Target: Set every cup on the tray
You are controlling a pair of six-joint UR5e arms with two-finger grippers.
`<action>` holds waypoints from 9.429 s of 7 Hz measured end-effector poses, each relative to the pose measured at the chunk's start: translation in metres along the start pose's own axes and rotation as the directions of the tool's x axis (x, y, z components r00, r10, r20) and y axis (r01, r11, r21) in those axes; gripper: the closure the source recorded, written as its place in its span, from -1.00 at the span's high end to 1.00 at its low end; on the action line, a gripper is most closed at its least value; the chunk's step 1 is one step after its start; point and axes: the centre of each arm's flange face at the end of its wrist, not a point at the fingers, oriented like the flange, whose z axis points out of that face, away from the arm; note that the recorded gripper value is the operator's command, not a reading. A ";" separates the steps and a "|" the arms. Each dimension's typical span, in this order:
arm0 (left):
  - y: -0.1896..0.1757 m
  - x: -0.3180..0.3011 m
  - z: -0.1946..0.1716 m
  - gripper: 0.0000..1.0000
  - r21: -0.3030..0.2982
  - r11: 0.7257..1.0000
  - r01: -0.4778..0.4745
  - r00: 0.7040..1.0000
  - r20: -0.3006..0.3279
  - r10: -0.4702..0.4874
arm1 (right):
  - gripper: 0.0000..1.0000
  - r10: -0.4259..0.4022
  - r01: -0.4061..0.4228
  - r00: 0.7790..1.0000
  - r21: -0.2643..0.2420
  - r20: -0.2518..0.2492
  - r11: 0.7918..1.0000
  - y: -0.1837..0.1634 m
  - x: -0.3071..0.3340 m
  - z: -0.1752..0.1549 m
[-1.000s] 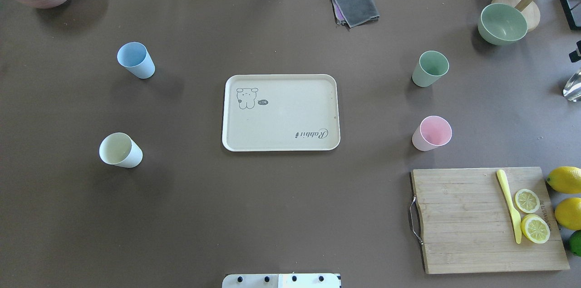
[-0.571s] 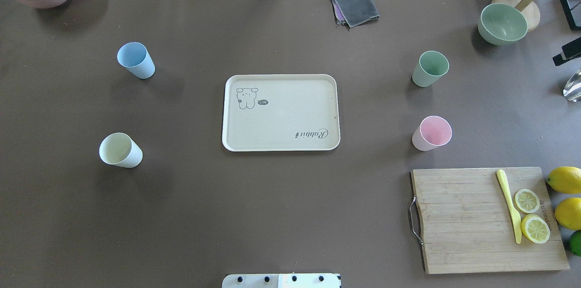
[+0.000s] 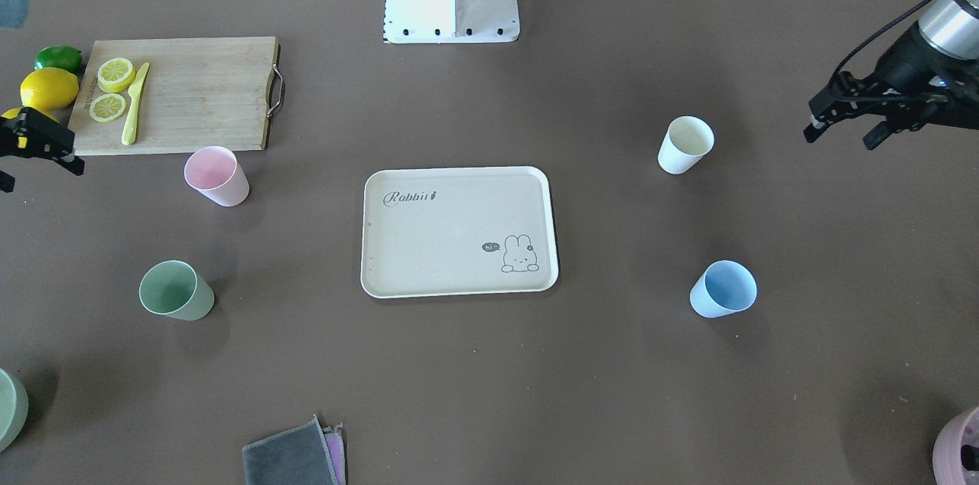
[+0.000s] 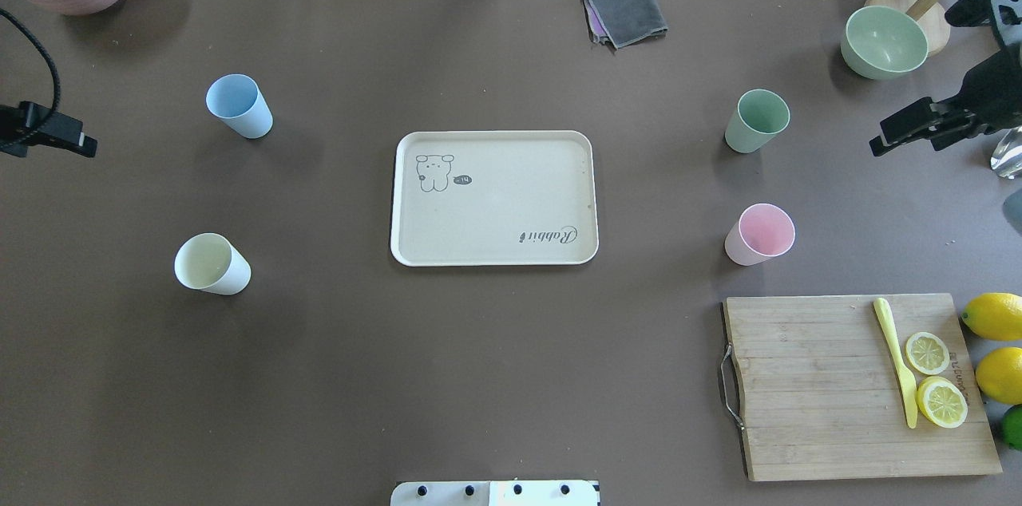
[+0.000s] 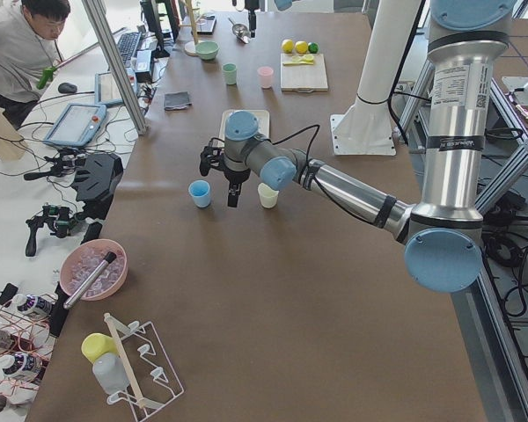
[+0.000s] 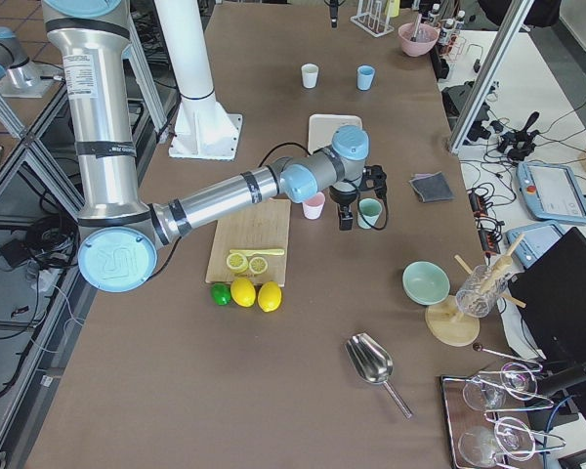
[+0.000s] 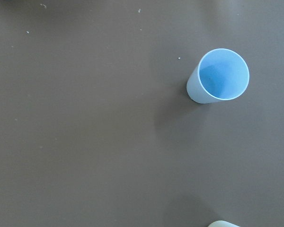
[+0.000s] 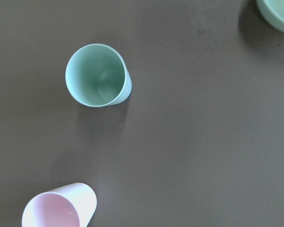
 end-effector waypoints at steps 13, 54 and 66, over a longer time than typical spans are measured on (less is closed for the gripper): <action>0.057 0.080 0.060 0.82 -0.062 0.997 0.042 0.999 0.022 -0.041 | -1.00 -0.050 0.052 0.999 -0.132 0.019 0.990 0.005 -0.119 0.105; -0.149 0.064 0.174 -1.00 -0.075 0.993 -0.091 0.983 0.154 0.101 | 1.00 0.226 -0.223 0.974 -0.070 0.034 0.972 -0.103 -0.356 0.164; -0.115 0.350 0.178 0.95 -0.078 0.995 0.058 0.998 0.030 -0.056 | 1.00 0.138 -0.138 0.990 -0.020 0.004 0.990 -0.140 -0.126 0.093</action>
